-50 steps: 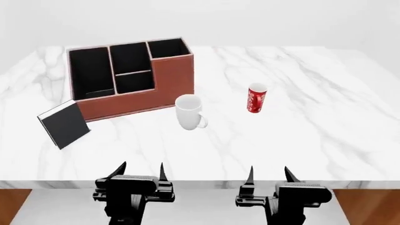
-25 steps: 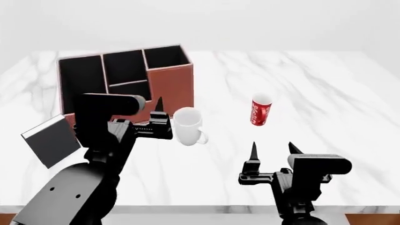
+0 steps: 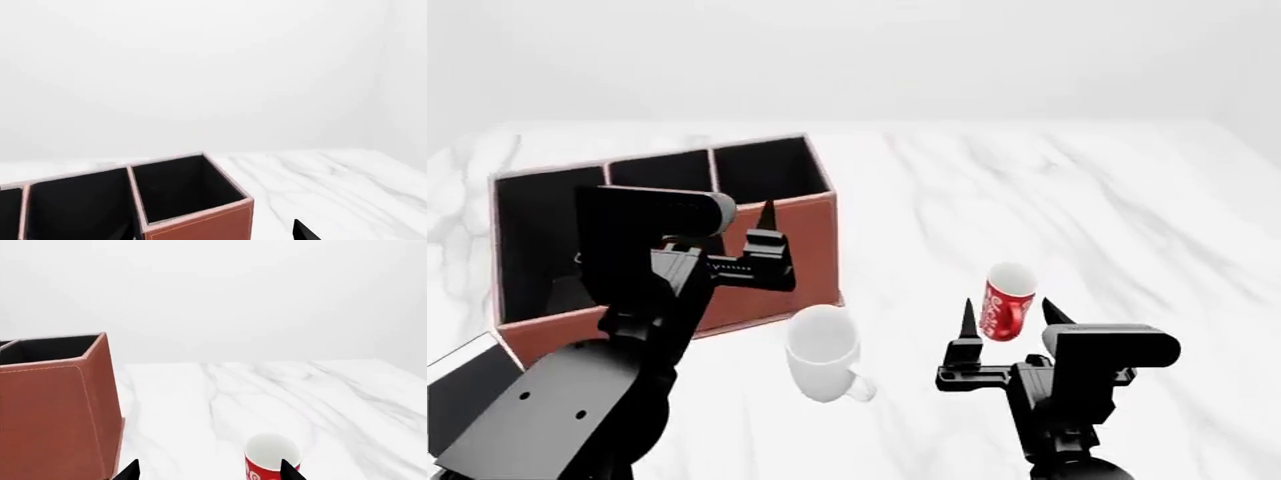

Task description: Pick up the red mug and place it to the right of the caddy.

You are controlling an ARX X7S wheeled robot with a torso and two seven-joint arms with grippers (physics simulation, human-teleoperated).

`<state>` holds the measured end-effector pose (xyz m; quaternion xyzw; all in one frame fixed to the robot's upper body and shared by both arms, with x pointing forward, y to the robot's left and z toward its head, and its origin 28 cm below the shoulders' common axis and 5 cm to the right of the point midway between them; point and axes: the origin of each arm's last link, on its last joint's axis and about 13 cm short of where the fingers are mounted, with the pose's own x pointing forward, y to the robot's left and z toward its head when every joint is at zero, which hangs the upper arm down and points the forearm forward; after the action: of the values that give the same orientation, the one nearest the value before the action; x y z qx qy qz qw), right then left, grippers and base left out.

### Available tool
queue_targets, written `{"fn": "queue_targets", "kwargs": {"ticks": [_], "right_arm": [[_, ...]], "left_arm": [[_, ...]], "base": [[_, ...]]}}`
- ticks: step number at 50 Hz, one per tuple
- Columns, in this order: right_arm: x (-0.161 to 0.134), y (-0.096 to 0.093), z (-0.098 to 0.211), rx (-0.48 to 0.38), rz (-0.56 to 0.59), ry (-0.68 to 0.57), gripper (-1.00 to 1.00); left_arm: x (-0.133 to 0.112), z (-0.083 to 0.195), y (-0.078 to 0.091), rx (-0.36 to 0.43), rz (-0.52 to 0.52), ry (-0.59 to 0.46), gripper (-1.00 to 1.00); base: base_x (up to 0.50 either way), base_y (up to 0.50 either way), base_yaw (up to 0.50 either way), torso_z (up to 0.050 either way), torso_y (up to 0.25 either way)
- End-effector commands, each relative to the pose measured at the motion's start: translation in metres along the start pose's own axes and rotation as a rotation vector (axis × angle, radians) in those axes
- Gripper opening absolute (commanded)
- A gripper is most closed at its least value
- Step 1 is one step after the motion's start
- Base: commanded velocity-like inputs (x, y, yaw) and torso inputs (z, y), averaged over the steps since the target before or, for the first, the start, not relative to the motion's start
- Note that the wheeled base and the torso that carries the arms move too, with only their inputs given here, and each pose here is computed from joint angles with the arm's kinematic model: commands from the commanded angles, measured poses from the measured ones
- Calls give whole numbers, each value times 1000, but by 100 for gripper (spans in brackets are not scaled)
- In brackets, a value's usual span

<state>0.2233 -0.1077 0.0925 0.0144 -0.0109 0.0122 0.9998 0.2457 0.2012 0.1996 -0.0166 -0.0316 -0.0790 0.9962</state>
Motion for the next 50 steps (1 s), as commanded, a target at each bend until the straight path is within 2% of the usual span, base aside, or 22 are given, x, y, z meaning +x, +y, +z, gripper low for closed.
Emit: {"fn": "queue_targets", "kwargs": {"ticks": [1, 20, 22, 27, 29, 32, 33, 41, 45, 50], "right_arm": [[0, -1, 0, 7, 5, 2, 100], [1, -1, -3, 9, 18, 4, 100], [2, -1, -5, -25, 3, 15, 100], [-4, -5, -7, 10, -9, 14, 100], [-10, -9, -9, 4, -58, 4, 100], [-20, -13, -9, 4, -43, 5, 100], [-31, -13, -8, 20, 21, 1, 100], [-73, -25, -8, -1, -5, -74, 100], [-78, -31, -18, -6, -8, -23, 100], [-82, -33, -23, -7, -1, -17, 100]], "left_arm": [[1, 2, 1, 8, 5, -3, 100], [0, 0, 1, 5, 3, -3, 100], [-1, 1, 1, 4, 2, -4, 100], [-1, 2, 2, 5, 3, -7, 100], [-1, 2, 2, 7, 4, -6, 100], [-1, 2, 2, 8, 6, -6, 100], [-1, 1, 2, 9, 8, -5, 100], [-1, 1, 1, 12, 5, -5, 100], [-1, 0, 2, 12, 5, -4, 100], [0, -1, 2, 13, 6, -1, 100]], "base": [[500, 0, 0, 0, 0], [500, 0, 0, 0, 2], [0, 0, 0, 0, 6], [0, 0, 0, 0, 0], [0, 0, 0, 0, 0], [0, 0, 0, 0, 0], [0, 0, 0, 0, 0], [0, 0, 0, 0, 0], [0, 0, 0, 0, 0], [0, 0, 0, 0, 0]]}}
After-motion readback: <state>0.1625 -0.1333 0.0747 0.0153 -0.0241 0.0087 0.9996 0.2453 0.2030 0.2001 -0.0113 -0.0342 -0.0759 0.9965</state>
